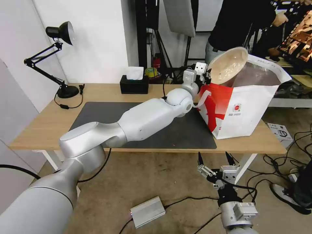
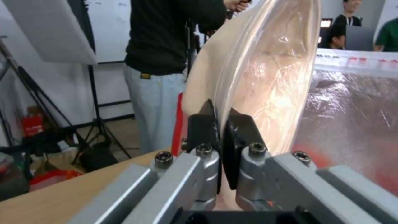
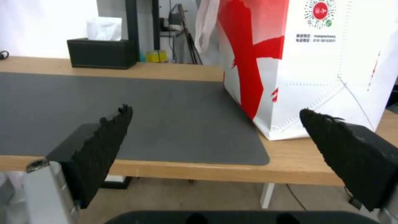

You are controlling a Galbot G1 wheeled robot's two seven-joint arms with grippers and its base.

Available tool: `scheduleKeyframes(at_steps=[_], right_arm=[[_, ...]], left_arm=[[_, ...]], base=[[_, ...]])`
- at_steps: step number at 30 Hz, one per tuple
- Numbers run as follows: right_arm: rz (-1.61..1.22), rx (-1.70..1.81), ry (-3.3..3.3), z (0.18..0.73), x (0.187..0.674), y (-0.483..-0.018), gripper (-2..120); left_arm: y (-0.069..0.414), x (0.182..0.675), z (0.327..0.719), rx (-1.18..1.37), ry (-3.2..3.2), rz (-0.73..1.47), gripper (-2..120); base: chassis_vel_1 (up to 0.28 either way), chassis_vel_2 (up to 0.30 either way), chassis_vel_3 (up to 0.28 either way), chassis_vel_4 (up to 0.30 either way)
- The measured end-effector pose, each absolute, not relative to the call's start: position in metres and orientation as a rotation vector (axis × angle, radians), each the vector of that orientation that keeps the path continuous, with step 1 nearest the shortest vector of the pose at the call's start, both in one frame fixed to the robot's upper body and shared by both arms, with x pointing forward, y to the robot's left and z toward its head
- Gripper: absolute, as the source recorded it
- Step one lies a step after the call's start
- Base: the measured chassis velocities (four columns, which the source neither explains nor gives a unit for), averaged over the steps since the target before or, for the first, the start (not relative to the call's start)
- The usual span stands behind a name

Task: Pick up the trash from the table and place it into the takeout bag.

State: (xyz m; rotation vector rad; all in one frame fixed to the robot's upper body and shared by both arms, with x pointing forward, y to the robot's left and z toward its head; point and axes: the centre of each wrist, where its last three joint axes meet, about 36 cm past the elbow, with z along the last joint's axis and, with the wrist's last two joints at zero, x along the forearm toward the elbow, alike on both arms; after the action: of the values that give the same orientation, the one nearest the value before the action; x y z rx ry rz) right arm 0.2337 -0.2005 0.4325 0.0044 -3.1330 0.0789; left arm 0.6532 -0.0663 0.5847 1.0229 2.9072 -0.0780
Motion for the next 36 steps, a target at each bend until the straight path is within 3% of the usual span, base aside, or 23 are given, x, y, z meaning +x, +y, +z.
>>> scheduleKeyframes(at_steps=[12, 26, 36], right_arm=[[0.079, 0.004, -3.133, 0.432, 0.234, -0.2, 100], [0.079, 0.004, -3.133, 0.432, 0.234, -0.2, 100], [0.079, 0.005, -3.133, 0.432, 0.234, -0.2, 100]], left_arm=[[-0.068, 0.659, 0.583, 1.069, 2.88, 0.019, 1], [-0.058, 0.679, 0.58, 1.089, 2.898, 0.333, 1], [-0.06, 0.684, 0.584, 1.12, 2.892, 0.39, 1]], base=[[0.0, 0.0, 0.0, 0.0], [0.0, 0.0, 0.0, 0.0], [0.0, 0.0, 0.0, 0.0]])
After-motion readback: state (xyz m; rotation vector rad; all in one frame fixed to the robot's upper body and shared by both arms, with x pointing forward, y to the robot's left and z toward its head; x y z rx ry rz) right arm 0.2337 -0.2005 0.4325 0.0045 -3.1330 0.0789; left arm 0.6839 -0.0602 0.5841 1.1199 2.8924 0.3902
